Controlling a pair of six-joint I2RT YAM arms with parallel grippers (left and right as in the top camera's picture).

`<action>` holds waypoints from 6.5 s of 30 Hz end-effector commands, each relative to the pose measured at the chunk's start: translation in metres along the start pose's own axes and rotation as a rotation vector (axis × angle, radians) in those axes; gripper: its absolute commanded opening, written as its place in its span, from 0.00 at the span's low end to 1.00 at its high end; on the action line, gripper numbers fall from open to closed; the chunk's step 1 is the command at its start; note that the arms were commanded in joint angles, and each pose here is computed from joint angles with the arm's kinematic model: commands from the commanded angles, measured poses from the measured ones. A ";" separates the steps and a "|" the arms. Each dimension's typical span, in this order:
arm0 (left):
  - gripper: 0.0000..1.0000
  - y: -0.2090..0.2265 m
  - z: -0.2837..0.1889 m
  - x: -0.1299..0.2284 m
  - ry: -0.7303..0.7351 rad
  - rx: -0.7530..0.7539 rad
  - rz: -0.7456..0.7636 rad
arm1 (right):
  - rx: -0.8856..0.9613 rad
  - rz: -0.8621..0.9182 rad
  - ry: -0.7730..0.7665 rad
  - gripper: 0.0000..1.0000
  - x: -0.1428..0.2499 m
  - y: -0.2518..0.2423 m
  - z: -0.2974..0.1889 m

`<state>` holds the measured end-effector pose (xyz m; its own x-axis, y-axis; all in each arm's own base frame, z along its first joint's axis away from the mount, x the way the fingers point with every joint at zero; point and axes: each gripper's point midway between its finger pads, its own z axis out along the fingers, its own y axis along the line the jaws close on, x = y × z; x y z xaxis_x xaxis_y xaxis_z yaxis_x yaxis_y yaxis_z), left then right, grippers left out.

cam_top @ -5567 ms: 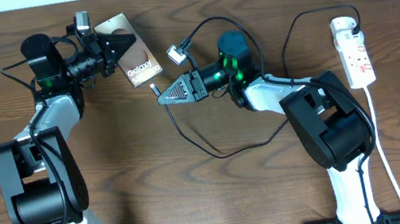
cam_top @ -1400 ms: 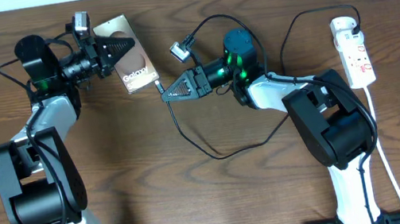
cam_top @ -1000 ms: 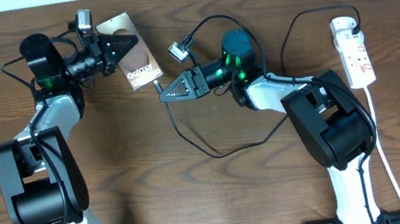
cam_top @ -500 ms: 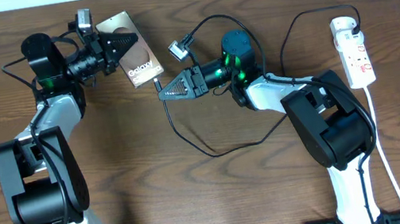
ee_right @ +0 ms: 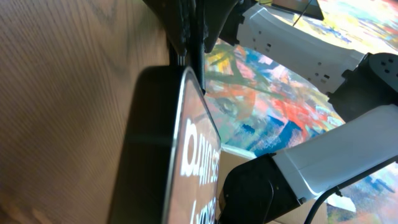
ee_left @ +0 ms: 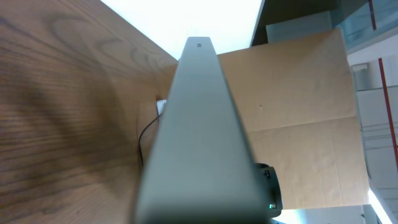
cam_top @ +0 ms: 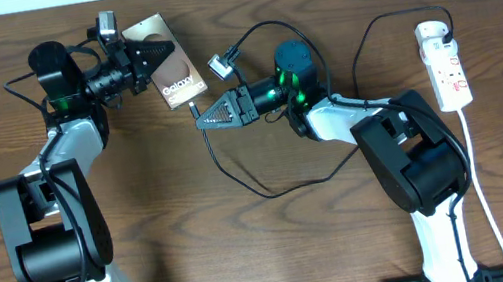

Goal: Plug charger to phone and switch on socket

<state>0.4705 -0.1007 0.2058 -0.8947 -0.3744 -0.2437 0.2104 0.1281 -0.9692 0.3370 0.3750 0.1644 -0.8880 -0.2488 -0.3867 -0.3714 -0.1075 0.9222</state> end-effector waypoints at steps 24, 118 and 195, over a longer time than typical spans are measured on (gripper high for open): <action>0.07 -0.016 0.006 0.016 0.104 0.052 0.096 | -0.003 -0.037 -0.010 0.01 -0.007 0.002 0.002; 0.07 -0.025 0.003 0.033 0.205 0.104 0.160 | 0.012 -0.012 -0.114 0.01 -0.029 0.004 -0.013; 0.07 -0.011 -0.003 -0.004 0.004 0.023 0.077 | 0.067 0.070 -0.343 0.01 -0.064 -0.007 -0.009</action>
<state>0.4848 -0.0814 0.2124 -0.8325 -0.4511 -0.3216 0.2698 0.1769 -0.9465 0.3701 0.3796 0.1731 -0.9495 -0.0678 -0.3064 -0.3028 -0.0578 0.9513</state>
